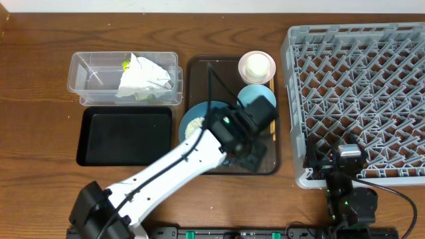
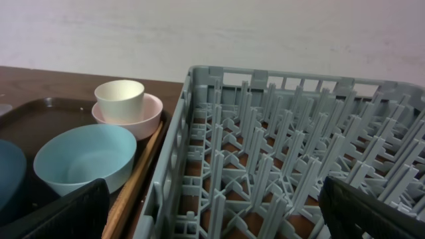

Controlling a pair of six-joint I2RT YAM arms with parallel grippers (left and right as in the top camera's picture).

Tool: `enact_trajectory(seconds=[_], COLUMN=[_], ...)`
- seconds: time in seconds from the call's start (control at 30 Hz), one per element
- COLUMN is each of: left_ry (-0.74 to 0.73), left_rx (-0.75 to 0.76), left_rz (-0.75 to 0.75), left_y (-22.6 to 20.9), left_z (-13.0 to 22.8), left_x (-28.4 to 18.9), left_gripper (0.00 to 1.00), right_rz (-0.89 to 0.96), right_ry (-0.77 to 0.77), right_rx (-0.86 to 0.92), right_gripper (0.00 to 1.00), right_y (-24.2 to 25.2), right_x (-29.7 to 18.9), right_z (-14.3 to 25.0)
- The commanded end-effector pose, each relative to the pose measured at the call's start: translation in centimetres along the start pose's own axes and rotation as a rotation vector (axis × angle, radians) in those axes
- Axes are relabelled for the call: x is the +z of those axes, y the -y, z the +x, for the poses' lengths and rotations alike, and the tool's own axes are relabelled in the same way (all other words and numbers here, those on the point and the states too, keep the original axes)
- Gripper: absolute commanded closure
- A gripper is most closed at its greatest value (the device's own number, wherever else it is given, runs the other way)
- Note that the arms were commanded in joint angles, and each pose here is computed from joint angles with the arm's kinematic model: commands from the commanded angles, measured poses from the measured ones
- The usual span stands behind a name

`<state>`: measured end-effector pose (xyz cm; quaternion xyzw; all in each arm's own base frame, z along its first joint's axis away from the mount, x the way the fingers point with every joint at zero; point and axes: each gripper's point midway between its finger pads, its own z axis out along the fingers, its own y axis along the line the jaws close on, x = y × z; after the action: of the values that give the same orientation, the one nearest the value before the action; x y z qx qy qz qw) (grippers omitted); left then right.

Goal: Sort waste into correct bins and load items into the dishwasher rack
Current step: 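Move the left gripper to the blue plate rim and grasp it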

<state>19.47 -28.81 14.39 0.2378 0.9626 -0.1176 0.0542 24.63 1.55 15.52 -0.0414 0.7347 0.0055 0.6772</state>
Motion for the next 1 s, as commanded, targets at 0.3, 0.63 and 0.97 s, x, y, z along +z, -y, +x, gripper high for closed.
enact_trajectory(seconds=[0.3, 0.63, 0.97], left_ry=[0.184, 0.275, 0.241], left_rx=[-0.048, -0.099, -0.162], left_rz=[-0.317, -0.218, -0.131], left_y=[-5.0, -3.1, -3.8], left_z=[-2.1, -4.4, -5.2], left_x=[1.8, 2.0, 2.5], left_gripper=[0.33, 0.47, 0.48], right_rz=[0.007, 0.007, 0.007], right_ry=[-0.004, -0.004, -0.005], right_rx=[-0.011, -0.011, -0.011], right_gripper=[0.01, 0.01, 0.01], right_y=[0.2, 0.2, 0.2], right_x=[0.0, 0.0, 0.0], right_z=[0.1, 0.1, 0.2])
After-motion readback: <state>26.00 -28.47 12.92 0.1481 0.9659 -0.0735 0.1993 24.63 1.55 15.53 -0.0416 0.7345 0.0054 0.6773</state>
